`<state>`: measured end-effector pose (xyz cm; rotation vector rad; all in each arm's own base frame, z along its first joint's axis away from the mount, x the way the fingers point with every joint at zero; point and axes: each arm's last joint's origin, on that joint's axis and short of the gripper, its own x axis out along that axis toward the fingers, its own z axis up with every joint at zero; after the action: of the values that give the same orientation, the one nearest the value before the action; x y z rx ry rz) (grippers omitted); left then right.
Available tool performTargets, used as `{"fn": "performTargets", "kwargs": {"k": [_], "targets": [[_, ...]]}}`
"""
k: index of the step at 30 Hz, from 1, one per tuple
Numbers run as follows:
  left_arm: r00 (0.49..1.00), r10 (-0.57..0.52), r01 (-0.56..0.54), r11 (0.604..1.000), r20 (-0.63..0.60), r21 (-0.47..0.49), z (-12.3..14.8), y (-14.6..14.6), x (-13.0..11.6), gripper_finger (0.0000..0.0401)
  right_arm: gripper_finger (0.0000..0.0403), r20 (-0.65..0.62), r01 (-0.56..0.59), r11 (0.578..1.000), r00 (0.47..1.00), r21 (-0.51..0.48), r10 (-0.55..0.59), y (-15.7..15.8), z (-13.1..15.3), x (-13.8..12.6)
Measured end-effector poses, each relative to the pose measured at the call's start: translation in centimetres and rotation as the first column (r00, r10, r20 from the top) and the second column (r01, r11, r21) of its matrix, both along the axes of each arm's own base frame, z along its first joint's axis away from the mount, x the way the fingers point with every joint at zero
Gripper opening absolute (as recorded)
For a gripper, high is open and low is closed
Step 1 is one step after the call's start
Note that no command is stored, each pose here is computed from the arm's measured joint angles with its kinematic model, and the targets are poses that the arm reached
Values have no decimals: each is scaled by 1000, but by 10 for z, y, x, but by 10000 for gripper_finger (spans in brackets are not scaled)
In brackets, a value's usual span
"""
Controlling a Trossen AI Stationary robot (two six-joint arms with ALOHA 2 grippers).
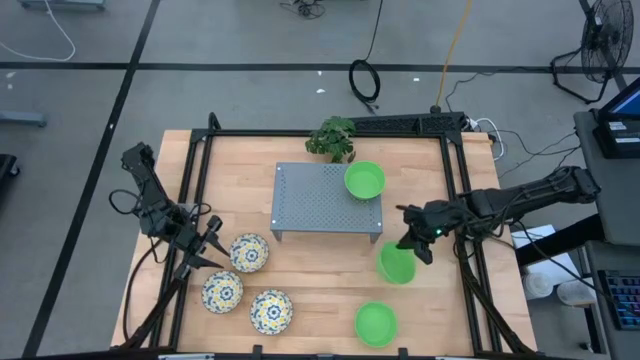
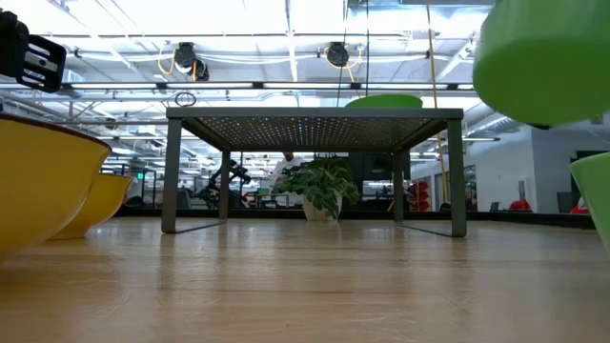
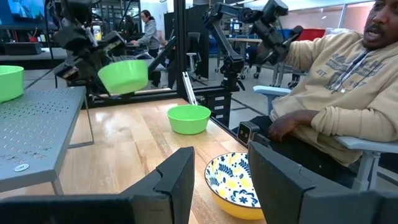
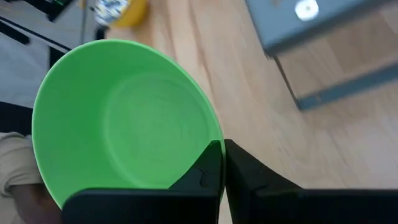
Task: Pick & Place Mini bowls
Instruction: Stack the top green bowl on the green bowl on the shelf
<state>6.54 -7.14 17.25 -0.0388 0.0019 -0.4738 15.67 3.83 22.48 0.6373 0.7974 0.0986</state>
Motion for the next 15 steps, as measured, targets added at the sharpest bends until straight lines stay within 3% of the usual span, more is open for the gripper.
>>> {"fn": "performTargets", "kwargs": {"k": [15], "targets": [[1000, 0, 0, 1000, 0, 0, 0, 0, 0, 152, 0, 257, -59, 997, 964, -55, 71, 2, 18, 12]]}}
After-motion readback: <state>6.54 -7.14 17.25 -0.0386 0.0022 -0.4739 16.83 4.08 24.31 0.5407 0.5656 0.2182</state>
